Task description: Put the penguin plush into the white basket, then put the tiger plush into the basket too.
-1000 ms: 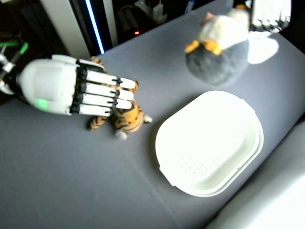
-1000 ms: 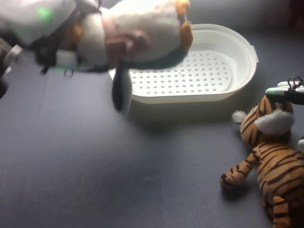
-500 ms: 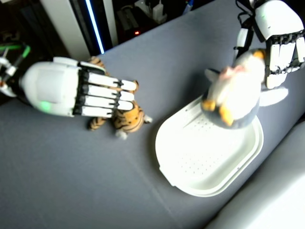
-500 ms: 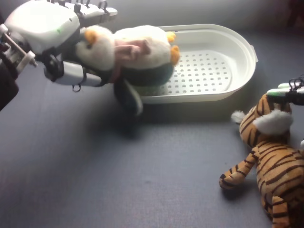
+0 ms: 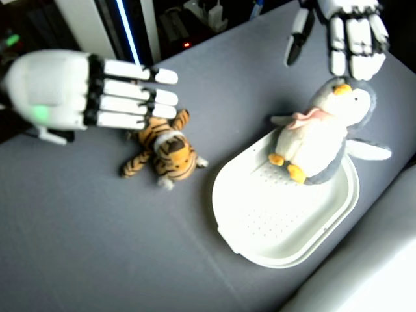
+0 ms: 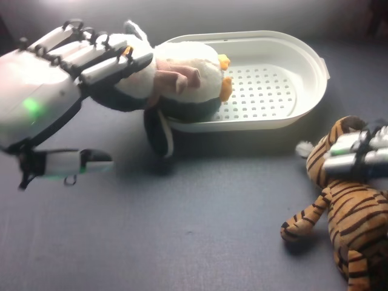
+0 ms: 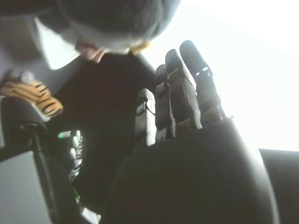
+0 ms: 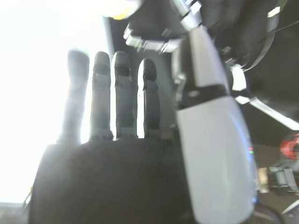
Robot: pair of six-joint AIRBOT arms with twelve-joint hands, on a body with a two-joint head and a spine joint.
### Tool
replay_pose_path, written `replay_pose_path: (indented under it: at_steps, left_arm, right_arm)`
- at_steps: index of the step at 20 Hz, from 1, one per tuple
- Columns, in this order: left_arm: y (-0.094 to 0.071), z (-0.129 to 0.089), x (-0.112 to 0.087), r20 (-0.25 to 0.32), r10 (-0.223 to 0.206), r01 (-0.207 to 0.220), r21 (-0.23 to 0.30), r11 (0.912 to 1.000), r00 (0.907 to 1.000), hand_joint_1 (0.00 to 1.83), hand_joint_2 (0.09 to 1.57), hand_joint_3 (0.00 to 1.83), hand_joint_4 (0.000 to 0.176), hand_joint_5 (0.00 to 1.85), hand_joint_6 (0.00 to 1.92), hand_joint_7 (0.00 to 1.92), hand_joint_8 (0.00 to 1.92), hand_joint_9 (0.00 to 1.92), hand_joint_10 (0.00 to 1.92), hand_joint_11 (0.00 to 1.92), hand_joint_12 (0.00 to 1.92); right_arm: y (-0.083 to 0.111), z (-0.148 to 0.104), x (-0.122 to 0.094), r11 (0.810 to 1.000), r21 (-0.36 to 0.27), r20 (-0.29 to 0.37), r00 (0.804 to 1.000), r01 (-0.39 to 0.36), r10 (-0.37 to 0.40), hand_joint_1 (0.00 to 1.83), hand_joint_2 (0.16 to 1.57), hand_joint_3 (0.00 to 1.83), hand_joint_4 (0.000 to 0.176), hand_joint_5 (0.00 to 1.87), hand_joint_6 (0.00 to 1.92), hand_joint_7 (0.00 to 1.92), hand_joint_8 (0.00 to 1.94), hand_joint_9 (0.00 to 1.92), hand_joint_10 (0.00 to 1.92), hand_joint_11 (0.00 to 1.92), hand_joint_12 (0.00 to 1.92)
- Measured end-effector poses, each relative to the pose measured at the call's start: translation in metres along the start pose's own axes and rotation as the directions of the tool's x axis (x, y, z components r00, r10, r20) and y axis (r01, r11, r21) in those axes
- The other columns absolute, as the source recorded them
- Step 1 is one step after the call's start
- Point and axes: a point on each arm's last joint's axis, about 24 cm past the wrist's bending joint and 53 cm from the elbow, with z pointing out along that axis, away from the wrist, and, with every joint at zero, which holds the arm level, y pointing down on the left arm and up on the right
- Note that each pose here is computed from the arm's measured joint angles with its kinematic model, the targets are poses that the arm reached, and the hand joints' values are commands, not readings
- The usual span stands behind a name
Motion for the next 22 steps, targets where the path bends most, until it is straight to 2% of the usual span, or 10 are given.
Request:
replay_pose_path:
  at_steps: [5, 6, 7, 11, 13, 14, 15, 17, 20, 22]
  left_arm:
    - [0.003, -0.025, -0.008, 0.026, -0.006, 0.007, -0.018, 0.9998, 0.9996, 0.70, 0.87, 0.00, 0.150, 0.22, 0.00, 0.22, 0.01, 0.22, 0.01, 0.00, 0.74]
    - [0.004, -0.025, -0.009, 0.027, -0.008, 0.008, -0.020, 0.9998, 0.9996, 0.70, 0.88, 0.00, 0.150, 0.23, 0.00, 0.22, 0.00, 0.20, 0.00, 0.00, 0.68]
    - [0.004, -0.025, -0.009, 0.030, -0.010, 0.010, -0.022, 0.9997, 0.9995, 0.74, 0.87, 0.00, 0.119, 0.24, 0.00, 0.21, 0.00, 0.17, 0.00, 0.00, 0.55]
    - [0.001, -0.024, -0.002, 0.013, -0.026, 0.026, -0.012, 0.9996, 0.9996, 0.72, 0.86, 0.00, 0.117, 0.24, 0.00, 0.21, 0.00, 0.16, 0.00, 0.00, 0.63]
    - [0.001, -0.025, 0.000, 0.008, -0.026, 0.026, -0.011, 0.9996, 0.9996, 0.77, 0.86, 0.00, 0.100, 0.25, 0.00, 0.20, 0.00, 0.17, 0.00, 0.00, 0.67]
    - [0.002, -0.025, -0.001, 0.010, -0.029, 0.029, -0.015, 0.9995, 0.9995, 0.77, 0.86, 0.00, 0.097, 0.25, 0.00, 0.21, 0.00, 0.18, 0.00, 0.00, 0.71]
    - [0.003, -0.025, -0.001, 0.012, -0.033, 0.033, -0.018, 0.9993, 0.9994, 0.77, 0.86, 0.00, 0.078, 0.26, 0.00, 0.22, 0.00, 0.19, 0.01, 0.00, 0.72]
    - [0.003, -0.025, -0.001, 0.011, -0.041, 0.041, -0.016, 0.9990, 0.9991, 0.81, 0.87, 0.00, 0.083, 0.26, 0.00, 0.23, 0.00, 0.19, 0.00, 0.00, 0.66]
    - [0.003, -0.025, 0.000, 0.010, -0.043, 0.043, -0.015, 0.9990, 0.9990, 0.83, 0.86, 0.00, 0.082, 0.27, 0.00, 0.22, 0.00, 0.18, 0.00, 0.00, 0.63]
    - [0.004, -0.026, 0.000, 0.010, -0.045, 0.045, -0.020, 0.9988, 0.9989, 0.80, 0.87, 0.00, 0.085, 0.26, 0.00, 0.22, 0.00, 0.16, 0.00, 0.00, 0.53]
  right_arm:
    - [-0.021, 0.006, 0.026, 0.995, 0.088, -0.164, 0.986, 0.040, -0.025, 0.94, 1.27, 0.01, 0.149, 0.27, 0.00, 0.27, 0.00, 0.31, 0.00, 0.35, 0.00]
    - [-0.027, 0.006, 0.028, 0.992, 0.108, -0.185, 0.982, 0.057, -0.037, 1.01, 1.23, 0.00, 0.150, 0.27, 0.00, 0.28, 0.01, 0.32, 0.00, 0.35, 0.00]
    - [-0.038, 0.005, 0.028, 0.985, 0.147, -0.208, 0.977, 0.084, -0.053, 1.15, 1.18, 0.00, 0.132, 0.28, 0.01, 0.27, 0.01, 0.34, 0.01, 0.39, 0.02]
    - [-0.062, 0.008, 0.023, 0.962, 0.218, -0.247, 0.963, 0.162, -0.106, 1.48, 1.19, 0.00, 0.111, 0.31, 0.00, 0.29, 0.00, 0.36, 0.00, 0.40, 0.03]
    - [-0.066, 0.010, 0.025, 0.959, 0.225, -0.253, 0.961, 0.173, -0.114, 1.57, 1.14, 0.00, 0.070, 0.42, 0.00, 0.39, 0.00, 0.48, 0.01, 0.47, 0.07]
    - [-0.069, 0.012, 0.027, 0.958, 0.225, -0.254, 0.960, 0.177, -0.117, 1.52, 1.16, 0.00, 0.020, 0.54, 0.02, 0.54, 0.02, 0.68, 0.01, 0.52, 0.26]
    - [-0.072, 0.017, 0.028, 0.960, 0.222, -0.246, 0.963, 0.171, -0.115, 1.19, 1.27, 0.00, 0.000, 0.68, 1.21, 0.67, 1.53, 0.60, 1.32, 0.56, 1.15]
    - [-0.071, 0.025, 0.027, 0.966, 0.207, -0.221, 0.969, 0.154, -0.107, 1.28, 1.26, 0.00, 0.000, 0.76, 1.35, 0.62, 1.42, 0.64, 1.55, 0.52, 1.47]
    - [-0.063, 0.031, 0.014, 0.975, 0.186, -0.159, 0.983, 0.122, -0.092, 1.31, 1.27, 0.00, 0.000, 0.66, 1.54, 0.63, 1.36, 0.70, 1.51, 0.54, 1.35]
    - [-0.054, 0.032, -0.002, 0.984, 0.158, -0.088, 0.994, 0.083, -0.070, 1.23, 1.19, 0.00, 0.000, 0.94, 1.15, 0.73, 1.29, 0.61, 1.40, 0.49, 1.53]
